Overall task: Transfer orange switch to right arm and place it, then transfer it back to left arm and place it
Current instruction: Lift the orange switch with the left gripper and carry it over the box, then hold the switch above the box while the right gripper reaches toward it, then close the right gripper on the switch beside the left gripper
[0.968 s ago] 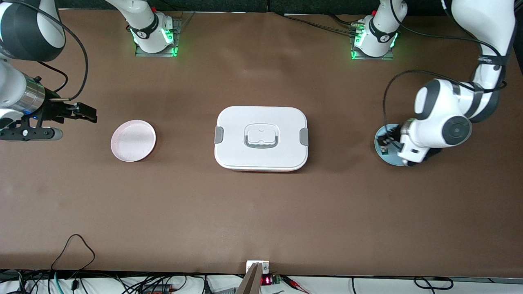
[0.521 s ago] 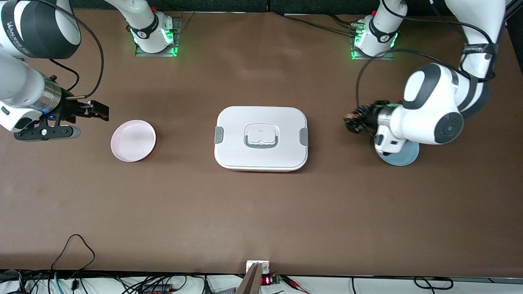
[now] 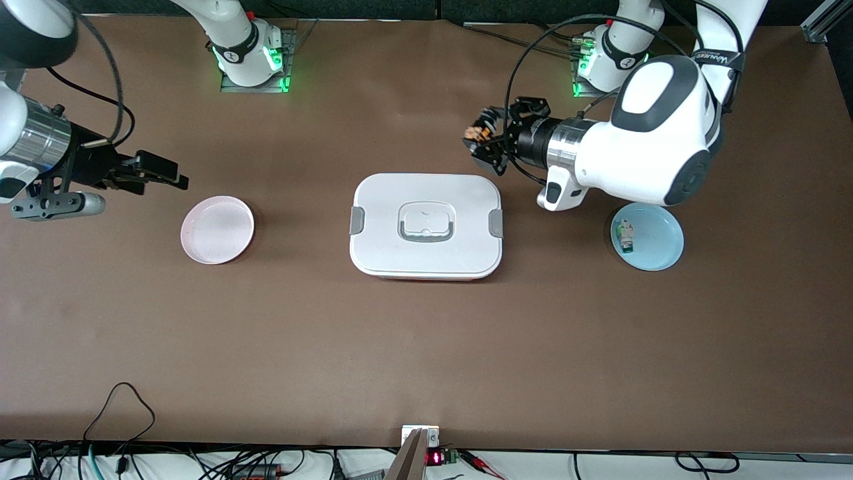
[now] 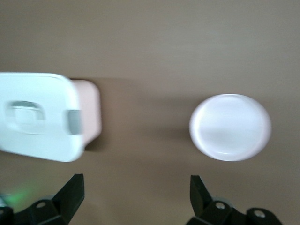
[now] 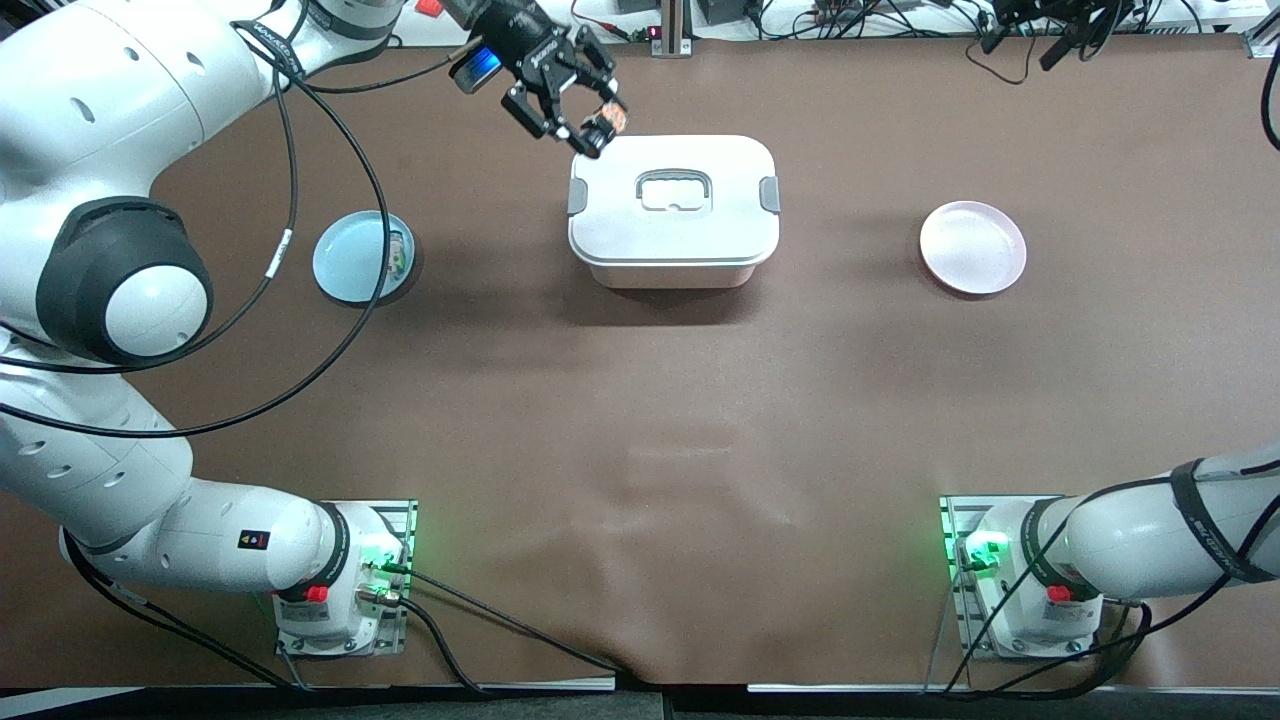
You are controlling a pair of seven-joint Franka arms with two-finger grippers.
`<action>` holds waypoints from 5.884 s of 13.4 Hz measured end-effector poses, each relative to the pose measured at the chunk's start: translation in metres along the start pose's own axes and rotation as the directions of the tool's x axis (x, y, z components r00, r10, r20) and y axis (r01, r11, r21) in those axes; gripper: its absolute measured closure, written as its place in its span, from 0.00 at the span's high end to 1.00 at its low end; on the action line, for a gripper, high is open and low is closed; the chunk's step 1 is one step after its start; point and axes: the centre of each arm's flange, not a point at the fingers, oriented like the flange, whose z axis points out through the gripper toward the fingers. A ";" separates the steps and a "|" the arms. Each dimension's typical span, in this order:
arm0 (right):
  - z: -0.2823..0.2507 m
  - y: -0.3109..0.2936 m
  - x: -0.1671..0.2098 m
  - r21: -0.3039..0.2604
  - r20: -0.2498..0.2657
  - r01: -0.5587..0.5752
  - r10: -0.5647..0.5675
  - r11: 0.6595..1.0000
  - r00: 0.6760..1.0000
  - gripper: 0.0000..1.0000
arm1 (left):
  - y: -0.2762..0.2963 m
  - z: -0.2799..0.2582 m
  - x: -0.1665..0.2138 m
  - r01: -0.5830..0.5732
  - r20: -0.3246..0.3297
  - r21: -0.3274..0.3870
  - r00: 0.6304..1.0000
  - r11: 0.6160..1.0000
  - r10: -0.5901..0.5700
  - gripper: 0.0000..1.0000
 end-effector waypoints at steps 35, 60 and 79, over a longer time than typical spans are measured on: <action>0.183 -0.162 -0.019 0.978 0.003 -0.002 -0.006 0.207 1.000 1.00 | 0.069 0.028 -0.047 0.210 0.415 -0.321 0.908 0.923 -0.062 0.74; 0.185 -0.211 -0.050 0.986 -0.001 -0.009 0.060 0.164 0.998 0.85 | 0.069 0.026 -0.048 0.208 0.415 -0.324 0.908 0.923 -0.059 0.74; 0.183 -0.212 -0.050 0.987 -0.025 0.016 0.056 0.162 0.998 0.33 | 0.069 0.026 -0.050 0.213 0.418 -0.321 0.906 0.923 -0.063 0.78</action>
